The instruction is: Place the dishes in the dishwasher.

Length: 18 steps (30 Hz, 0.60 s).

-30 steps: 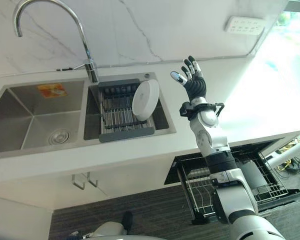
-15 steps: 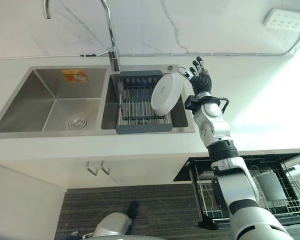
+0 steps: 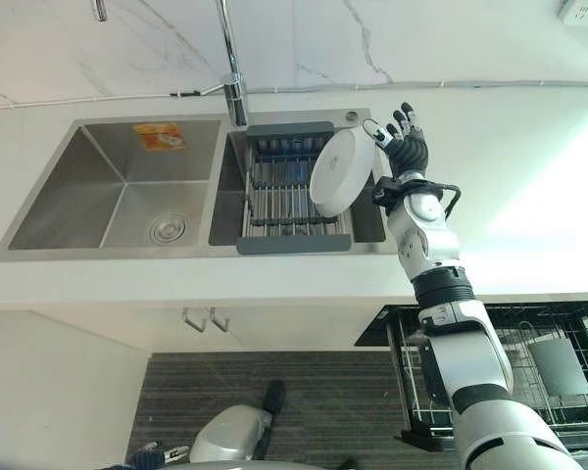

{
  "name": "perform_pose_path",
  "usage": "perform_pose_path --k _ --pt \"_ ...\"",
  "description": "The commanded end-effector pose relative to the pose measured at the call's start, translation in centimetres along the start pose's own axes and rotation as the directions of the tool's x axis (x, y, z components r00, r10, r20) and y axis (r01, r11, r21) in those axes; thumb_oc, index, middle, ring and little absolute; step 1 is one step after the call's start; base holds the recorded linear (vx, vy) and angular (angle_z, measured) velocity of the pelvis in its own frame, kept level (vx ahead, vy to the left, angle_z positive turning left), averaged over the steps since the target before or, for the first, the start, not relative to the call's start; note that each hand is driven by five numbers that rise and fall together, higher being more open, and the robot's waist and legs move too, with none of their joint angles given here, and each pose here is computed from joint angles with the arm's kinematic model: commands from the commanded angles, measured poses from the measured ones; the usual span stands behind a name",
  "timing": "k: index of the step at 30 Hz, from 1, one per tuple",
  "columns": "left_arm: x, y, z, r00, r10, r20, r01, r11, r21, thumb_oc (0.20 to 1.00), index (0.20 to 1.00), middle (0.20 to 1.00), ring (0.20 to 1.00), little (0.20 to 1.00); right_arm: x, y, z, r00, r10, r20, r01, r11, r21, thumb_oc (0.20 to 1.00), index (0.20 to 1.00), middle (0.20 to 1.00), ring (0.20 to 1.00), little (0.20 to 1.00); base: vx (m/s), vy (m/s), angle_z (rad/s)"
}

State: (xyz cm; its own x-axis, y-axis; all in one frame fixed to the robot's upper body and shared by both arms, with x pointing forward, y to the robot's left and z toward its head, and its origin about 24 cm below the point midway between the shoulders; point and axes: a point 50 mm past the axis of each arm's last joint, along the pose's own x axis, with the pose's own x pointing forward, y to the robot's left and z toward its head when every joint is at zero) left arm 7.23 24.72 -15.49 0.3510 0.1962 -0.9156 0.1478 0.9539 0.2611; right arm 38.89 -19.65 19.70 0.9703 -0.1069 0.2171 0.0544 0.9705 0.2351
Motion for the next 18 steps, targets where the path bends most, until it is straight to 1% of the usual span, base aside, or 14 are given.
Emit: perform_pose_path --k 1,13,18 --pt "-0.1 0.3 -1.1 0.999 -0.001 -0.038 0.007 0.990 0.140 1.000 1.000 1.000 1.000 1.000 0.5 -0.8 1.9 0.998 -0.010 0.063 0.011 1.000 -0.014 1.000 1.000 1.000 1.000 1.000 0.00 0.000 0.00" --pt "-0.1 0.1 -0.8 1.000 -0.001 -0.030 0.006 0.989 0.148 1.000 1.000 1.000 1.000 1.000 0.2 -0.5 0.4 0.999 -0.012 0.035 0.012 1.000 0.017 1.000 1.000 1.000 1.000 1.000 0.01 -0.001 0.00" --pt "-0.2 -0.3 -0.8 0.999 0.000 -0.039 0.006 0.989 0.147 1.000 1.000 1.000 1.000 1.000 0.0 0.2 -0.7 1.000 0.006 -0.001 -0.006 1.000 0.026 1.000 1.000 1.000 1.000 1.000 0.03 0.000 0.00"
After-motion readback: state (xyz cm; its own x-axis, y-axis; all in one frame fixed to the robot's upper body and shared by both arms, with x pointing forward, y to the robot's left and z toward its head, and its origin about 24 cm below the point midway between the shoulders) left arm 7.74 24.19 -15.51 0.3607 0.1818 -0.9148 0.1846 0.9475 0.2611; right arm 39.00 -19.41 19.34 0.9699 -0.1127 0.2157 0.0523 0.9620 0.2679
